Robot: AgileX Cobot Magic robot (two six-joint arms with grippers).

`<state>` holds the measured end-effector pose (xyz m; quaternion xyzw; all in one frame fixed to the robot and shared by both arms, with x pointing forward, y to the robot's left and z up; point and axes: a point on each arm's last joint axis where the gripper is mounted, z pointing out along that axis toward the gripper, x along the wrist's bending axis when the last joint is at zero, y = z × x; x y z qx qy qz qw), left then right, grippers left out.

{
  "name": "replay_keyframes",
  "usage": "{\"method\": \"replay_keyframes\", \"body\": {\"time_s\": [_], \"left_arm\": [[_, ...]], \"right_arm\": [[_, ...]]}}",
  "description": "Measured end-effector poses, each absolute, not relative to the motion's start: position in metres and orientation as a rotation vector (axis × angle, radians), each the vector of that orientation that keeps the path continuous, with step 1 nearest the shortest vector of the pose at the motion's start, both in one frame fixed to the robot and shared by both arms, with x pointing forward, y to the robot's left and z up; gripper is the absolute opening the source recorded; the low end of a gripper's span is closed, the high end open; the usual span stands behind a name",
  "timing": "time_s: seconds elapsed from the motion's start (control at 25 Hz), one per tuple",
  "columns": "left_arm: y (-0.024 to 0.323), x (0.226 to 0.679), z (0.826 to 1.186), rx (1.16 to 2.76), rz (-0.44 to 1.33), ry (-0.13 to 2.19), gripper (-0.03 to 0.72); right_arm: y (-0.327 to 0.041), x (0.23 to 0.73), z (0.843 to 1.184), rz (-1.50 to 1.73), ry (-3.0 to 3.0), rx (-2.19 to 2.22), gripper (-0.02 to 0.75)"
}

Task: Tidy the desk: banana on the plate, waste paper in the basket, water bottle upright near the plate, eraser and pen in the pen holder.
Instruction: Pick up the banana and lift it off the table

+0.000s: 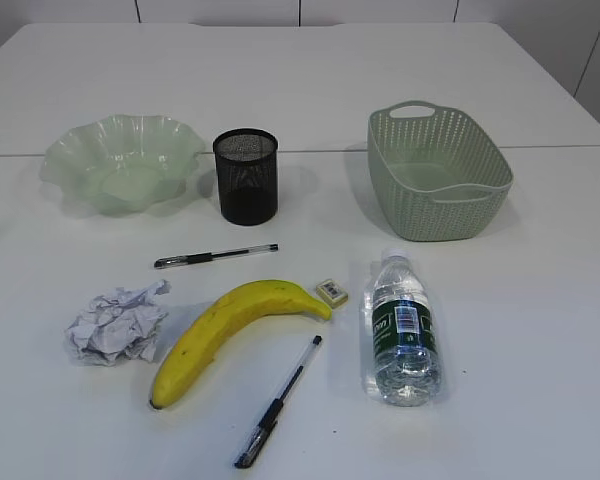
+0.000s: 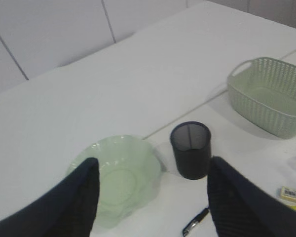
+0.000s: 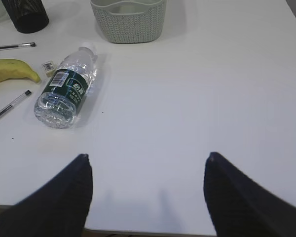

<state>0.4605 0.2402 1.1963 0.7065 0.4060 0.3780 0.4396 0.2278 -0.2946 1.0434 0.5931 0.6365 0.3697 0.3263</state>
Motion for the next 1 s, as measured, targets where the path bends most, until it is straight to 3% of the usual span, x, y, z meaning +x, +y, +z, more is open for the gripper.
{"method": "replay_keyframes", "body": {"time_s": [0.48,1.0], "left_arm": [[0.158,0.537,1.164,2.025,0.679,0.901,0.474],[0.100,0.585,1.074,2.366,0.340,0.940,0.455]], "right_arm": [[-0.295,0.228,1.043,0.969,1.667,1.554,0.521],[-0.295,0.228,1.043,0.969,1.667,1.554,0.521]]}}
